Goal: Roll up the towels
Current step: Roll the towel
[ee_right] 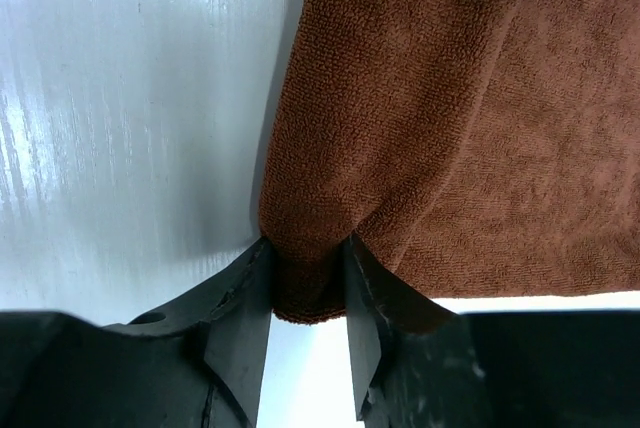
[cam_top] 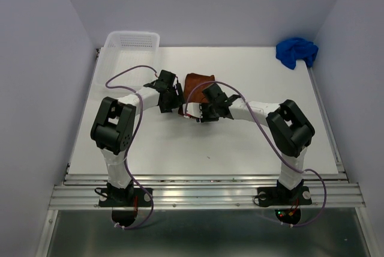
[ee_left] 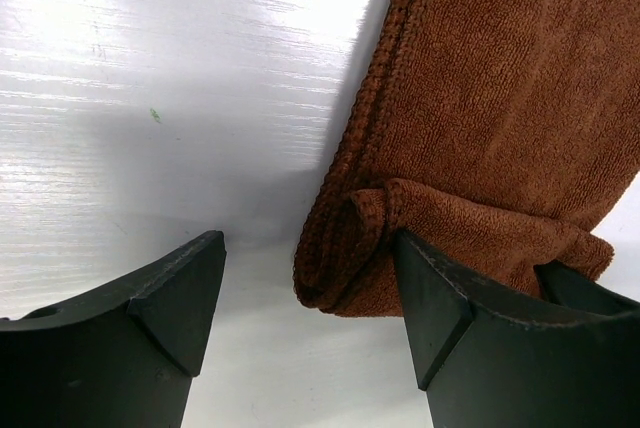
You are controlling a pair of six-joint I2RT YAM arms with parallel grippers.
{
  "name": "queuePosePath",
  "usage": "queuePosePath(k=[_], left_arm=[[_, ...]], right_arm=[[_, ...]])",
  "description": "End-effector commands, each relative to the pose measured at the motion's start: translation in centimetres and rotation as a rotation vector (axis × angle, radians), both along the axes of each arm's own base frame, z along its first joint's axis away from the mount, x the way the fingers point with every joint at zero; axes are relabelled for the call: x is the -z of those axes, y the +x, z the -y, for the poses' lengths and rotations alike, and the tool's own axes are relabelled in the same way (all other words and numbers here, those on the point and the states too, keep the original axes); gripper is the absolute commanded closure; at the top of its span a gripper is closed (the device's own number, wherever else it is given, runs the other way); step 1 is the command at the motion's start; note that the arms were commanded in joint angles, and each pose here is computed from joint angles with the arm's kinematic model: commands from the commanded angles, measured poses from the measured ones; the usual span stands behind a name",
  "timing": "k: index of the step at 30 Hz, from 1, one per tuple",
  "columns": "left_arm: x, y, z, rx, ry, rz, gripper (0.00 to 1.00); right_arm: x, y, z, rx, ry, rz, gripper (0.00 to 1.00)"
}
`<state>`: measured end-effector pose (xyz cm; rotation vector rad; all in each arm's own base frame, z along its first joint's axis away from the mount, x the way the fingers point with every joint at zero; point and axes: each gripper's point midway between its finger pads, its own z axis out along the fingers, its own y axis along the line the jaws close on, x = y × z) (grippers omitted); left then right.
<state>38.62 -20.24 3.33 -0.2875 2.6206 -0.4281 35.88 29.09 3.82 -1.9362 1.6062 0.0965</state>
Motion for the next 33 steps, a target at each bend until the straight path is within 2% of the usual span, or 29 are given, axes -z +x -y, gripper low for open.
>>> queuePosePath(k=[1, 3, 5, 6, 7, 8, 9, 11, 12, 20, 29, 33], left_arm=[[1.0, -1.4, -0.4, 0.030, 0.026, -0.063, 0.21], [1.1, -1.4, -0.5, 0.028, 0.027, -0.065, 0.21], [1.3, -1.4, -0.6, 0.027, 0.032, -0.071, 0.21], [1.6, -1.4, -0.6, 0.023, 0.033, -0.079, 0.21], [1.6, -1.4, -0.8, 0.019, 0.036, -0.083, 0.20], [1.5, -1.3, -0.8, 0.014, 0.033, -0.084, 0.19], [1.5, -1.4, -0.8, 0.013, 0.031, -0.083, 0.19], [0.9, -1.3, -0.9, 0.007, 0.025, -0.073, 0.16], [0.3, -1.2, -0.9, 0.006, 0.019, -0.060, 0.13], [-2.0, -1.4, -1.2, -0.021, -0.025, -0.032, 0.11], [-4.9, -1.4, -2.2, -0.056, -0.087, 0.012, 0.02], [-6.1, -1.4, -1.8, -0.037, -0.145, 0.042, 0.01]], right_arm=[[0.8, 0.4, -0.4, -0.009, 0.011, 0.029, 0.61], [1.5, 0.2, -0.1, -0.020, -0.009, 0.023, 0.57], [1.9, 0.0, 0.0, -0.025, -0.018, 0.020, 0.60], [2.2, -0.2, 0.1, -0.019, -0.018, 0.008, 0.66], [2.4, -0.3, 0.1, -0.015, -0.015, -0.004, 0.80], [2.5, -0.4, 0.1, -0.008, -0.014, -0.011, 0.80], [2.5, -0.6, 0.1, -0.001, -0.008, -0.023, 0.91], [1.7, -0.9, -0.1, 0.038, 0.021, -0.053, 0.97], [1.7, -1.9, -0.2, 0.056, 0.035, -0.115, 0.99], [-1.9, -3.0, -2.0, 0.138, 0.171, -0.252, 0.99], [-4.9, -4.5, -3.2, 0.171, 0.345, -0.484, 0.99], [-6.1, -5.3, -3.6, 0.166, 0.418, -0.599, 0.99]])
